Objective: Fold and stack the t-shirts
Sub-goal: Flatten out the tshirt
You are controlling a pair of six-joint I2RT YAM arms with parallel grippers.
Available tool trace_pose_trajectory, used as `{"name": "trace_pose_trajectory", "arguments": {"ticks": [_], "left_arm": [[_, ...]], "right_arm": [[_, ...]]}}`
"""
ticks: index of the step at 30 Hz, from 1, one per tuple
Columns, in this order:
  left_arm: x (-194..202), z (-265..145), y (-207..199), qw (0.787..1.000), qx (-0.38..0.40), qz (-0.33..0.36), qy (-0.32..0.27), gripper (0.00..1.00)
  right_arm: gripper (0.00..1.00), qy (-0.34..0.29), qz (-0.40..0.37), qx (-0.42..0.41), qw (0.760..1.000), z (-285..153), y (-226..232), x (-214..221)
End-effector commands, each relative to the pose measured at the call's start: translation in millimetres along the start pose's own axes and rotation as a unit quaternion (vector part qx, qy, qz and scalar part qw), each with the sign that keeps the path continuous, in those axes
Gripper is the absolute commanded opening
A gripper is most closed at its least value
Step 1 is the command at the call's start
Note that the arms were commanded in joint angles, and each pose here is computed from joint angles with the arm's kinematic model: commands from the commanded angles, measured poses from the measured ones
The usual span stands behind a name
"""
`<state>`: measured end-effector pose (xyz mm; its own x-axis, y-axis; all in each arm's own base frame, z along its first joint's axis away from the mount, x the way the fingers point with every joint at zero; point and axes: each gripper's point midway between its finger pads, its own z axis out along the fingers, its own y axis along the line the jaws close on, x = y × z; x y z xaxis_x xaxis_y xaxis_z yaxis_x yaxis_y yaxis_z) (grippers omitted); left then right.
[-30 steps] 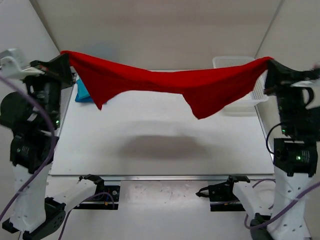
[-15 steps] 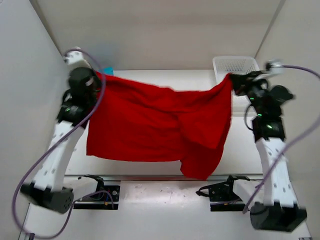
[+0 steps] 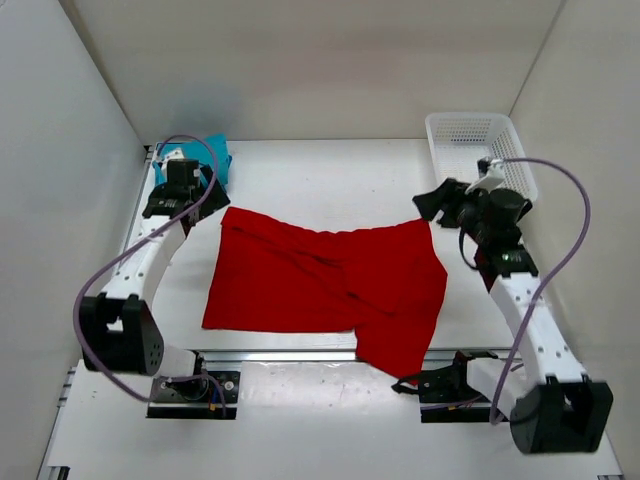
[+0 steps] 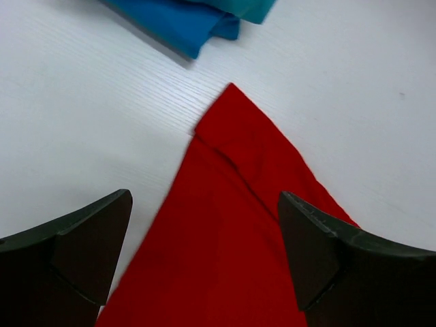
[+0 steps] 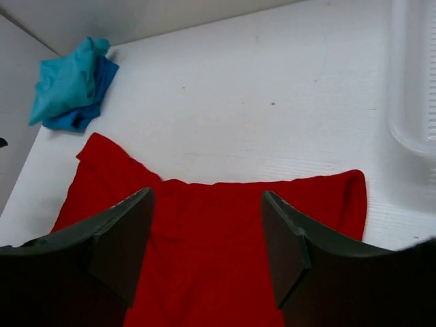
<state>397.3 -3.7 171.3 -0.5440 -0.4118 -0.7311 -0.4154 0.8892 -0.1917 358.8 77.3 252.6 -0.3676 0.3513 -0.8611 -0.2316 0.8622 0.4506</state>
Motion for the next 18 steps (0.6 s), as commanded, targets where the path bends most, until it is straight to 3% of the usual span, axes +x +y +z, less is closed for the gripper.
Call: {"name": "trace_pose_trajectory", "arguments": {"ticks": [1,3,5,6,7,11,18], "left_arm": [[43,-28,-16,0.996,0.056,-0.023,0.062,0.99],[90,-38,-43,0.988,0.107,0.006,0.115,0.99],[139,-46,-53,0.976,0.121,0.035,0.176,0.99],[155,-52,-61,0.971,0.136,0.049,0.192,0.99],[175,-52,-57,0.965,0.136,0.061,0.217,0.98],[208,-42,-43,0.957,0.114,0.072,0.258,0.98],[208,-7,-60,0.956,0.096,0.079,0.264,0.99]], "right_arm": [[0.63,0.061,0.026,0.007,0.998,-21,14,61],[0.66,0.098,0.035,0.037,0.994,-32,10,94],[0.81,0.144,0.048,0.038,0.988,-40,12,128],[0.96,0.164,0.064,0.054,0.983,-44,5,147],[0.99,0.184,0.072,0.053,0.979,-47,5,164],[0.99,0.223,0.093,0.045,0.969,-43,8,195],[0.99,0.291,0.073,0.095,0.949,0,-13,222]]}}
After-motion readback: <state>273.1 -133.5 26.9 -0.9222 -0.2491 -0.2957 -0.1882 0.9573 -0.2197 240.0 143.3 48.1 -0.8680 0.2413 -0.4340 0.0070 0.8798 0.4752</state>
